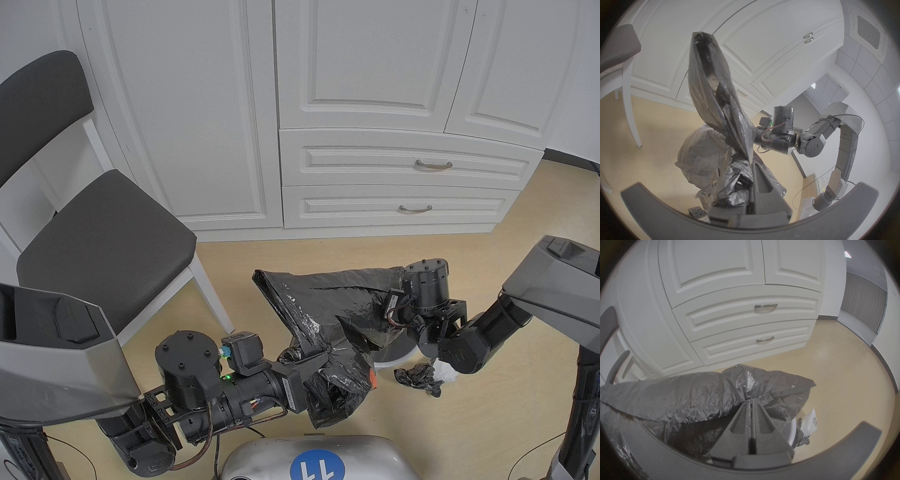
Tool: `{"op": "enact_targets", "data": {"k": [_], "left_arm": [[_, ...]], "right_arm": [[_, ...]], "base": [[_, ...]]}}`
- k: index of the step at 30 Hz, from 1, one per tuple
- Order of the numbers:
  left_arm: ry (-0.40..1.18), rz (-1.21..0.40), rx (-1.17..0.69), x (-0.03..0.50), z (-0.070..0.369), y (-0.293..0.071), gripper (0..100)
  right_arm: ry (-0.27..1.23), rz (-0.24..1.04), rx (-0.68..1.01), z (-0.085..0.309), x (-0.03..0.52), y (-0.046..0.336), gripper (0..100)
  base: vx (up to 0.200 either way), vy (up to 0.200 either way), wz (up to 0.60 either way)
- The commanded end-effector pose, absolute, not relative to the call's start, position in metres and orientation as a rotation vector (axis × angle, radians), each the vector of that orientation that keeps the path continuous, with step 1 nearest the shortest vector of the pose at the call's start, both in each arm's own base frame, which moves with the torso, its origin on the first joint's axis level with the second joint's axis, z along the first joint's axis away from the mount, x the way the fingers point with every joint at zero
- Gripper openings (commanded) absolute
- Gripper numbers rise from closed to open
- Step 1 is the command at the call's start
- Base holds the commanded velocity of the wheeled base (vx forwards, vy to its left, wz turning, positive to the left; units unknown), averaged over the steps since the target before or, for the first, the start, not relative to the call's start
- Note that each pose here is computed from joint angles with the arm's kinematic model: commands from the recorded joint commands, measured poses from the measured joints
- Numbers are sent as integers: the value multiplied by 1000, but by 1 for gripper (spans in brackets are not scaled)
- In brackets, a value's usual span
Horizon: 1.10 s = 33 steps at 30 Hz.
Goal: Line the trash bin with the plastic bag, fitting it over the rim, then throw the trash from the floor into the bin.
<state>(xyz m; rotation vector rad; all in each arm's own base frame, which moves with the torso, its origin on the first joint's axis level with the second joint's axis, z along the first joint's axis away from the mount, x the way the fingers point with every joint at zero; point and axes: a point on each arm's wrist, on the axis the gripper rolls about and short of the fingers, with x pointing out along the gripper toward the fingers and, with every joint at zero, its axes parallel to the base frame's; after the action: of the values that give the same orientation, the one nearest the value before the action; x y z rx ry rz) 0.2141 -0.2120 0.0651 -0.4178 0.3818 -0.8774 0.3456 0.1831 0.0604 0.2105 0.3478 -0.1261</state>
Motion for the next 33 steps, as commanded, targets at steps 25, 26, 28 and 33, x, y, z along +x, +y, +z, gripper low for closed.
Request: {"op": "enact_targets", "data": {"k": [25,26,28,33], "left_arm": [[460,-874,-385,219,32,-230,0],[463,-873,-384,221,29,-233,0],[467,-873,-382,220,28,-233,0],[486,-869,-375,222,20,-235,0]], "right_arm": [[475,-91,455,-33,388,211,0],[475,-88,492,-36,393,212,0],[477,-92,504,-39,395,211,0],[457,-85,593,-30,402,211,0]], "base": [[0,0,0],[0,0,0],[0,0,0],[0,0,0]]}}
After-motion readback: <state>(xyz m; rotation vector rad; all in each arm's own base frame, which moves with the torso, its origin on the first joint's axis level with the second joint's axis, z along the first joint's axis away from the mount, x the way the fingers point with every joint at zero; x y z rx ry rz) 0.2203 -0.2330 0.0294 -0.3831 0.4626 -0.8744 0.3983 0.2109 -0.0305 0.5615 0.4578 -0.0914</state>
